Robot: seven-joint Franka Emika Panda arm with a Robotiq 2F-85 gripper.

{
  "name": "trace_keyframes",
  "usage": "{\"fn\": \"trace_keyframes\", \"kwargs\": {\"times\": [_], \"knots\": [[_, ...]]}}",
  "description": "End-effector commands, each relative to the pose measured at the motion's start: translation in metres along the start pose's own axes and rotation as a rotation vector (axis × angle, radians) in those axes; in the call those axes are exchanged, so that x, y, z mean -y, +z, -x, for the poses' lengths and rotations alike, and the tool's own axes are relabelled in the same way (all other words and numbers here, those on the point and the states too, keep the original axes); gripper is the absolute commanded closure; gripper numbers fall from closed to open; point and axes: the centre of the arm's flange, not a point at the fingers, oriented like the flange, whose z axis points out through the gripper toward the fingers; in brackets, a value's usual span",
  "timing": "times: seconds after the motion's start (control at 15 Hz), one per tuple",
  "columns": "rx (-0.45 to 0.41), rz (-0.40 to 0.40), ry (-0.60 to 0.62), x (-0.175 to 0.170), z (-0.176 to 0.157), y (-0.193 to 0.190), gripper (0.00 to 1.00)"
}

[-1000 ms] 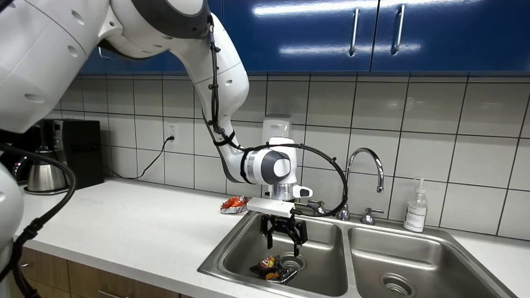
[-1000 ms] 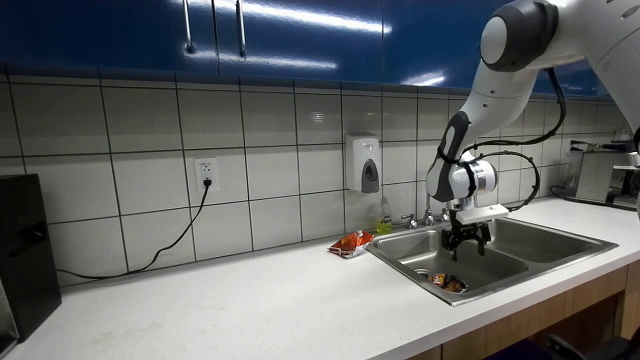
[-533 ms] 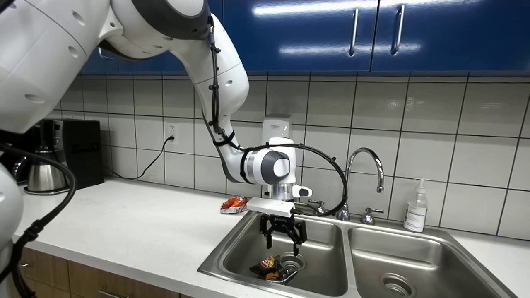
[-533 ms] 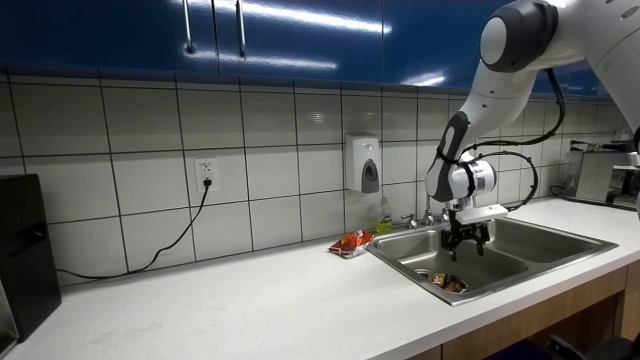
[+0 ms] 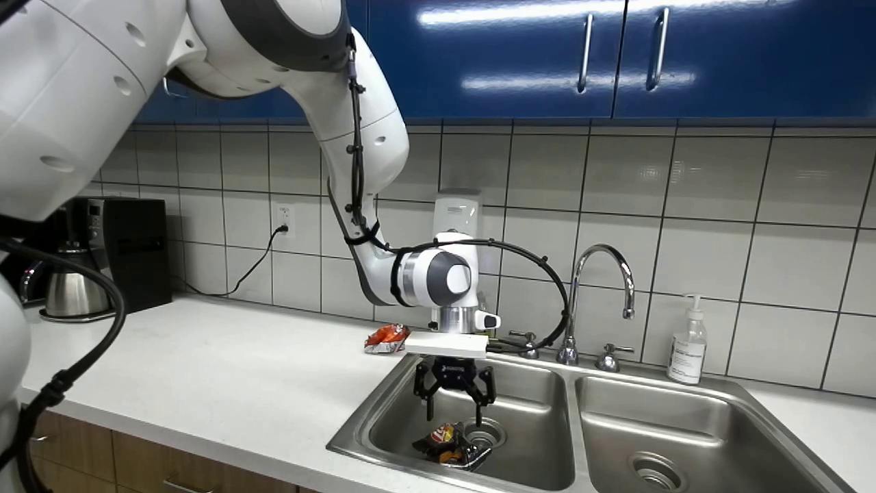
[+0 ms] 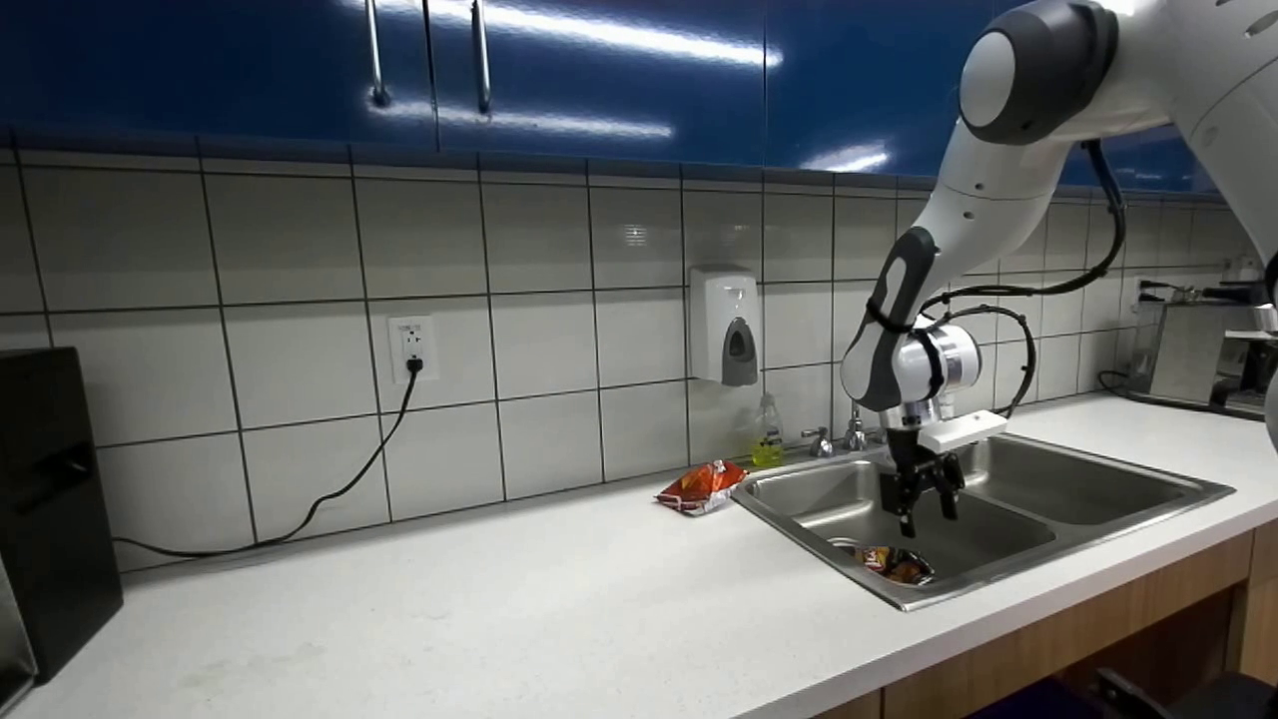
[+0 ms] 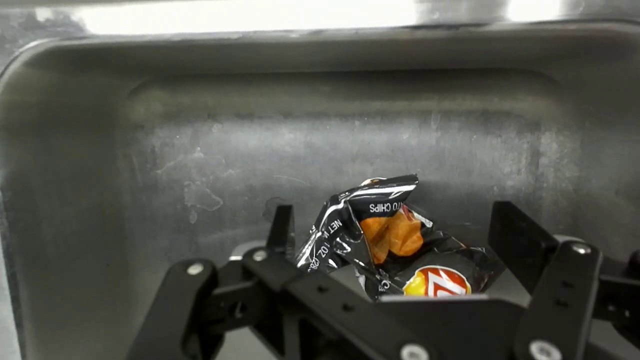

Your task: Shift the Lays packet to the left counter

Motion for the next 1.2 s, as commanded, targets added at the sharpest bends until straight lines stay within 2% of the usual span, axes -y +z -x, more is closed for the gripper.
{"fn": "trace_keyframes", "kwargs": {"times": [0.0, 0.2, 0.67, 1.13], "knots": [[0.029, 0.010, -0.122, -0.008, -0.003, 0.001, 0.00], [0.031, 0.010, -0.170, -0.009, -0.008, 0.006, 0.00], [0.034, 0.011, -0.169, -0.007, -0.032, 0.032, 0.00], [0.065, 0.023, -0.283, 0.006, -0.066, 0.053, 0.00]]}}
